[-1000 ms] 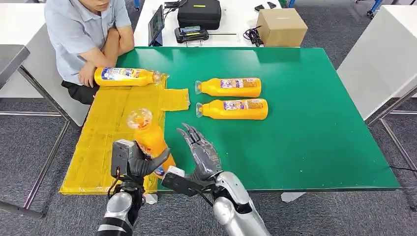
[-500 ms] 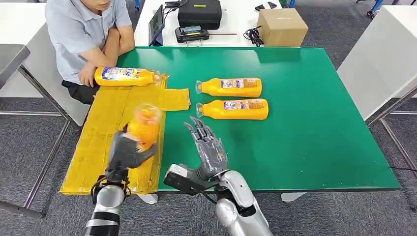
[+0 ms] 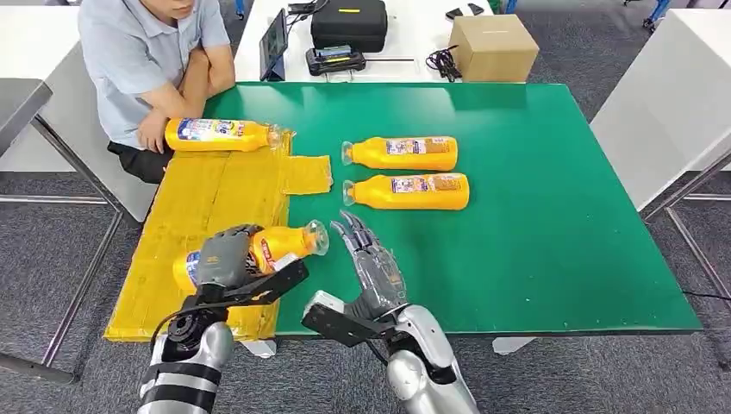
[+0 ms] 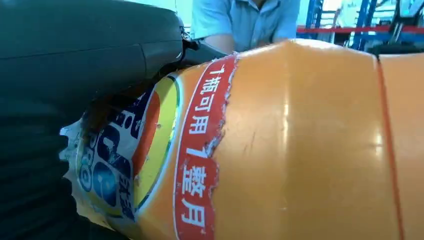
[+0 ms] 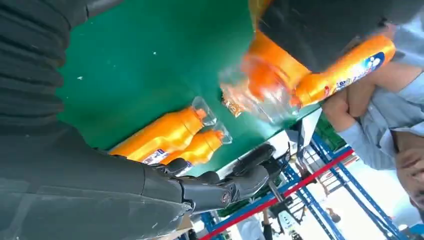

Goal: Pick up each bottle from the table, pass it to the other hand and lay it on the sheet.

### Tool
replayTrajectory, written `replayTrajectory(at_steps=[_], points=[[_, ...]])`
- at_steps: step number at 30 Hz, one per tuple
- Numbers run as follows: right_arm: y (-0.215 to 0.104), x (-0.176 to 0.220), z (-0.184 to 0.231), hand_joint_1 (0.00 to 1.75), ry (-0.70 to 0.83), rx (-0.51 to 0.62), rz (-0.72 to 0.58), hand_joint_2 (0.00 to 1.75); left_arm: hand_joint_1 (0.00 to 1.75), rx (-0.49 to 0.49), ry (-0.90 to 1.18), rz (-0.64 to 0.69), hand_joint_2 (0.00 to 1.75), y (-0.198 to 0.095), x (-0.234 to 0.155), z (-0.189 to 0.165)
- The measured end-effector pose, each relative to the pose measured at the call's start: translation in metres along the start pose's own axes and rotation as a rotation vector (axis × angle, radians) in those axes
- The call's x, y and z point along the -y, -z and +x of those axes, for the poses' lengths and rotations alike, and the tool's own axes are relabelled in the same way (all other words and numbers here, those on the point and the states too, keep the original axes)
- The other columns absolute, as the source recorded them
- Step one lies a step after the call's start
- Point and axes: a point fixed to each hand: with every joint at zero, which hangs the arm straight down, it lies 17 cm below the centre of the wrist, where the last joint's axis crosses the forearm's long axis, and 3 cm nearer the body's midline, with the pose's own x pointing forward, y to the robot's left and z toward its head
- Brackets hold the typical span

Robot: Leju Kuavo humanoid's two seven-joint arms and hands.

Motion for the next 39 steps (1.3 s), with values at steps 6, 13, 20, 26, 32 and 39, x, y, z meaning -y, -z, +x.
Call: replayTrajectory(at_steps=[6,13,20,26,32,39], points=[[0.001,0.0,0.001,0.0,0.02,0.01,0.0,1.75,1.75,0.006,0.042,-0.062,1.75,0.004,0.022,-0.012],[0.004,0.0,0.002,0.0,0.036,0.023,0.002,1.75,0.94,0.025,0.076,-0.086,1.75,0.016,0.033,-0.023],[0.005,-0.001,0.003,0.0,0.051,0.032,0.004,1.75,0.03,0.052,0.133,-0.127,1.75,0.02,0.047,-0.042],[0.007,-0.002,0.003,0.0,0.062,0.044,0.008,1.75,0.0,0.038,0.141,-0.188,1.75,0.02,0.064,-0.057],[0.008,-0.002,0.002,0.0,0.074,0.046,0.008,1.75,0.0,0.027,0.141,-0.216,1.75,0.021,0.07,-0.065],[0.009,-0.003,0.0,0.0,0.089,0.047,0.014,1.75,0.0,0.022,0.134,-0.241,1.75,0.022,0.076,-0.07]])
